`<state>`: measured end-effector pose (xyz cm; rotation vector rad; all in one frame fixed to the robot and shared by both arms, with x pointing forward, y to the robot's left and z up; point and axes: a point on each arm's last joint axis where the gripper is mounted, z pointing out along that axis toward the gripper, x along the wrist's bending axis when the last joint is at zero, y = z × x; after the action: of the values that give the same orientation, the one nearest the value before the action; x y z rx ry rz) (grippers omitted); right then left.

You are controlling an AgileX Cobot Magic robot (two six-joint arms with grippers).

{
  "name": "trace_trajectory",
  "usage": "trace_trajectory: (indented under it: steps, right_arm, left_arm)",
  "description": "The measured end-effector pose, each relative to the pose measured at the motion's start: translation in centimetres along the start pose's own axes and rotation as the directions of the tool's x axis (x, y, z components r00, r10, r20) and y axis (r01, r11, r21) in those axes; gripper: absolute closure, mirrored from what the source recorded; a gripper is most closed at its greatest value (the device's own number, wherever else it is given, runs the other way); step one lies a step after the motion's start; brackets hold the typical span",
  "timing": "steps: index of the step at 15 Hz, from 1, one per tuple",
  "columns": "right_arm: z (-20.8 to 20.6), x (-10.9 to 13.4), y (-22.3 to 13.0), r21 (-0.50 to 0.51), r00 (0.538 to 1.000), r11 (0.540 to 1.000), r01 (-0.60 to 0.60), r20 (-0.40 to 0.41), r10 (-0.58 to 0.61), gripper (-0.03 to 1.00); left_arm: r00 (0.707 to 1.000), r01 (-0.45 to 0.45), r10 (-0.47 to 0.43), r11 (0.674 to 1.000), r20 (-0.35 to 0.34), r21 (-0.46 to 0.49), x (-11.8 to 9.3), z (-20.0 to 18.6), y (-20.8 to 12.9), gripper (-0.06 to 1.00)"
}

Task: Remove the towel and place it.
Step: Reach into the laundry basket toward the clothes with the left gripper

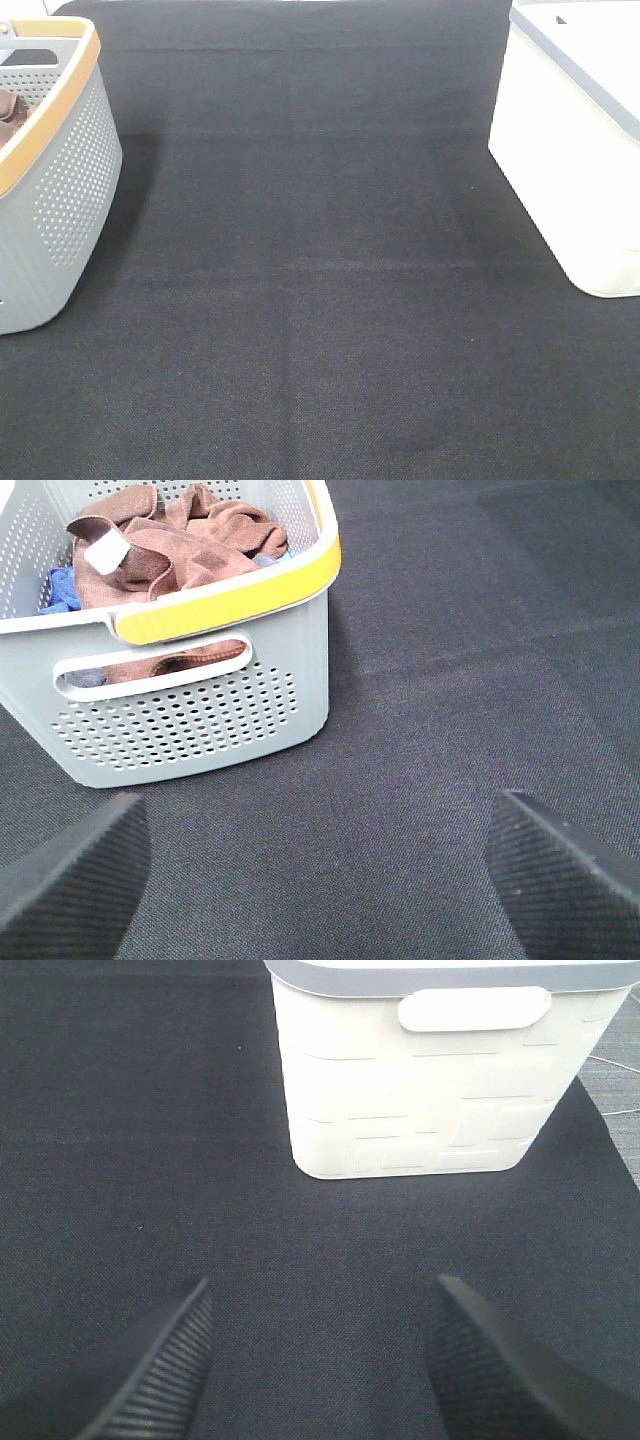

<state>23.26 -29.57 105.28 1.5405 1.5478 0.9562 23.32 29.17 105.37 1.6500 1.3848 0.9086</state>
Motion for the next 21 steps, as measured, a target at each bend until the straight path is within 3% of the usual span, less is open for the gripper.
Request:
trace_trajectory:
  steps: [21]
  right_arm:
    - [0.0,0.0,0.0,0.0,1.0,1.0,0.0,0.0,0.0,0.37]
  left_arm:
    - [1.0,0.0,0.0,1.0,0.0,0.0,0.0,0.0,0.0,0.08]
